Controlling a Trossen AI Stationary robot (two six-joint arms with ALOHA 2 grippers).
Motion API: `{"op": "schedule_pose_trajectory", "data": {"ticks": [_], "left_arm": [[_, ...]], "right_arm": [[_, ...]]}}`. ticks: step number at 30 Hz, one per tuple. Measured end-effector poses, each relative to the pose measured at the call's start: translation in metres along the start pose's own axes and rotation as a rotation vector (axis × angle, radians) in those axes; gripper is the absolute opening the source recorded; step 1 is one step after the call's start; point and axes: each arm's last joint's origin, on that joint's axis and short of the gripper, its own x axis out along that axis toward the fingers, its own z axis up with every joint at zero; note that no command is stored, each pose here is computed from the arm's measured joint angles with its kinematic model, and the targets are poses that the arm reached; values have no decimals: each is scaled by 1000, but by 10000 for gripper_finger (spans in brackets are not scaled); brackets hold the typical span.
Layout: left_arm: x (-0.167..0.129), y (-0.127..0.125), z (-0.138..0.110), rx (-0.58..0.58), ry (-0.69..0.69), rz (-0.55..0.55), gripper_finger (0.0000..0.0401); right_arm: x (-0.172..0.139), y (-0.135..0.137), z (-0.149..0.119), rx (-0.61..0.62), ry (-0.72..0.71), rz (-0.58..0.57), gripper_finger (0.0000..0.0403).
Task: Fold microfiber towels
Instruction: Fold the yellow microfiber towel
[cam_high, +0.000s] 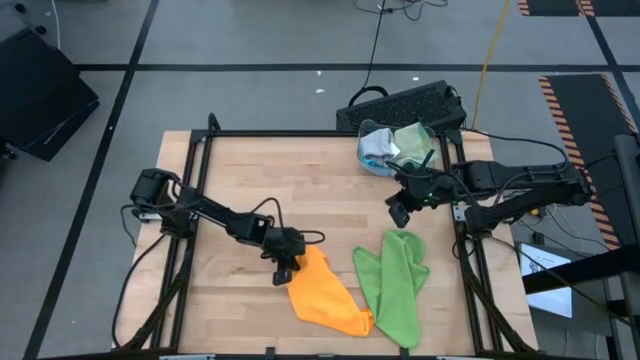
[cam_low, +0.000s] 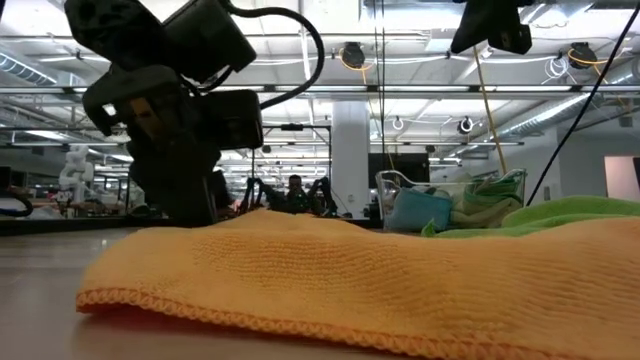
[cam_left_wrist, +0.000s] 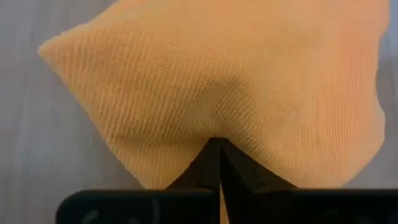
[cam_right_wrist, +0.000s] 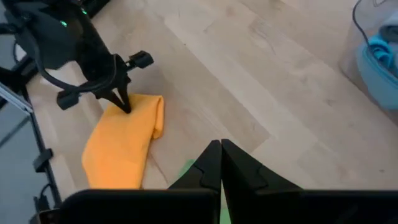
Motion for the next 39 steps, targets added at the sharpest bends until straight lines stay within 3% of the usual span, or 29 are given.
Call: {"op": "schedule_pose_trajectory", "data": {"ticks": [10,14,23,29,33,39], "left_arm": [[-9,-10,-2,-134,-49,132,15],[-8,-14,-5,-153,-96,214,56],[-11,-34,2,-115,-190,354,195],[-10,-34,5,-100,-185,423,230],[-7,-22,3,-88,-87,393,182],[-6,-13,8,1,-33,326,21]], "right_arm": [[0,-2,-1,-40,4,-37,0],[0,-3,-2,-43,12,-39,0],[0,-1,-3,-28,49,0,0],[0,-1,-4,-10,48,0,0],[0,-1,-3,-7,47,0,0],[0,-1,-2,-15,22,-10,0]]}}
